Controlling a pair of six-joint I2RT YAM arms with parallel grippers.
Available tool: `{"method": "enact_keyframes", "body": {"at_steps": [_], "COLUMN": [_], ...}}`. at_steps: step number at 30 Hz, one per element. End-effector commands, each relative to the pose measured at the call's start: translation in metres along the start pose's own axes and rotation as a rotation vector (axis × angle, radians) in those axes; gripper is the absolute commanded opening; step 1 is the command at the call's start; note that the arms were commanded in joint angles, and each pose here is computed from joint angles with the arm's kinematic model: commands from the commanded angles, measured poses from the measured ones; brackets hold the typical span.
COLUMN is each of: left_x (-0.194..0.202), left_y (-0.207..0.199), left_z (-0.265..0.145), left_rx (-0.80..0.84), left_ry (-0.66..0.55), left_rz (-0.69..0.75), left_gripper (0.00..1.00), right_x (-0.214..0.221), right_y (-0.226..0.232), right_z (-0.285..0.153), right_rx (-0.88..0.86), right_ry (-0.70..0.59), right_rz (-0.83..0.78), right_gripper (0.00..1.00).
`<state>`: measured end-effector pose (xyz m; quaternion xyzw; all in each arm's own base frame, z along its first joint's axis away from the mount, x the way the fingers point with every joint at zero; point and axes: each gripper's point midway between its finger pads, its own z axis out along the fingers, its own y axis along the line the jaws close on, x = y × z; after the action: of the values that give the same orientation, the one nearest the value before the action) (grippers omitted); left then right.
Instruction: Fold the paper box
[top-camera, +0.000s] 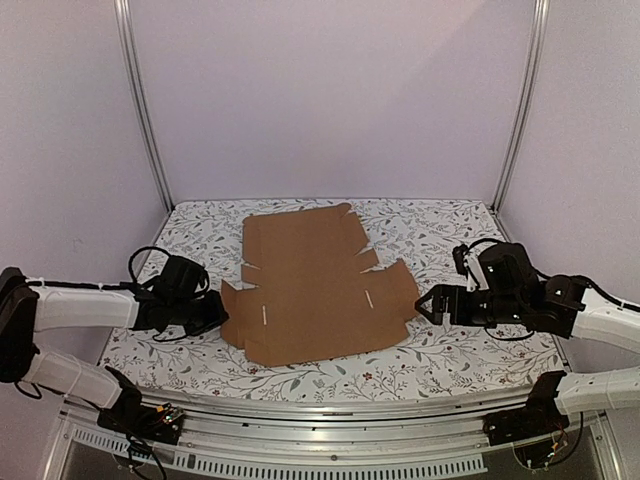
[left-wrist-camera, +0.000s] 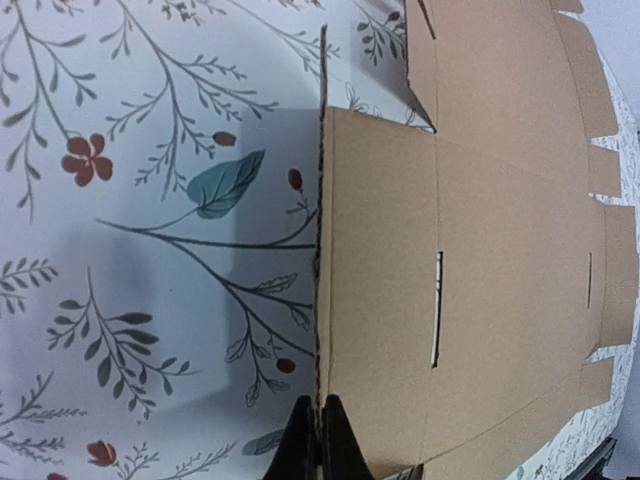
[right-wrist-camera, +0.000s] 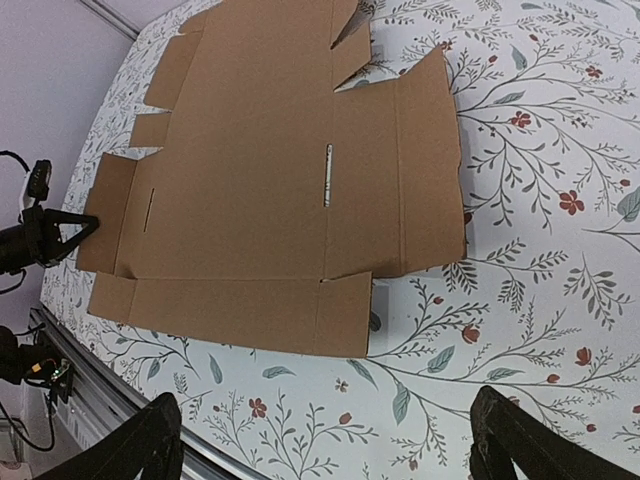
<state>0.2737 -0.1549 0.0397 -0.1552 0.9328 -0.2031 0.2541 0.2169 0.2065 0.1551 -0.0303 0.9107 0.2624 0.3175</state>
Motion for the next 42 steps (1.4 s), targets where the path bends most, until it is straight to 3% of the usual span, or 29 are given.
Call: {"method": "enact_keyframes", "body": {"at_steps": [1,21,42], "left_x": [0.008,0.024,0.027], "left_y": [-0.002,-0.035,-0.068], "left_z": [-0.009,-0.04,-0.051], "left_rx": [0.035,0.275,0.39], "left_ry": [-0.062,-0.127,-0.1], "left_rz": [-0.165,-0.378,-0.421], "left_gripper": [0.0,0.0,0.0], "right_x": [0.002,0.022,0.03], "right_y": [0.009,-0.003,0.027], "right_z": [0.012,0.059,0.104], "right_rx": [-0.05,-0.042,-0.144], "right_ry": [-0.05,-0.134,-0.121], "right_rz": [0.122,0.487,0.646], "right_gripper": [0.99,0.89,0.74]}}
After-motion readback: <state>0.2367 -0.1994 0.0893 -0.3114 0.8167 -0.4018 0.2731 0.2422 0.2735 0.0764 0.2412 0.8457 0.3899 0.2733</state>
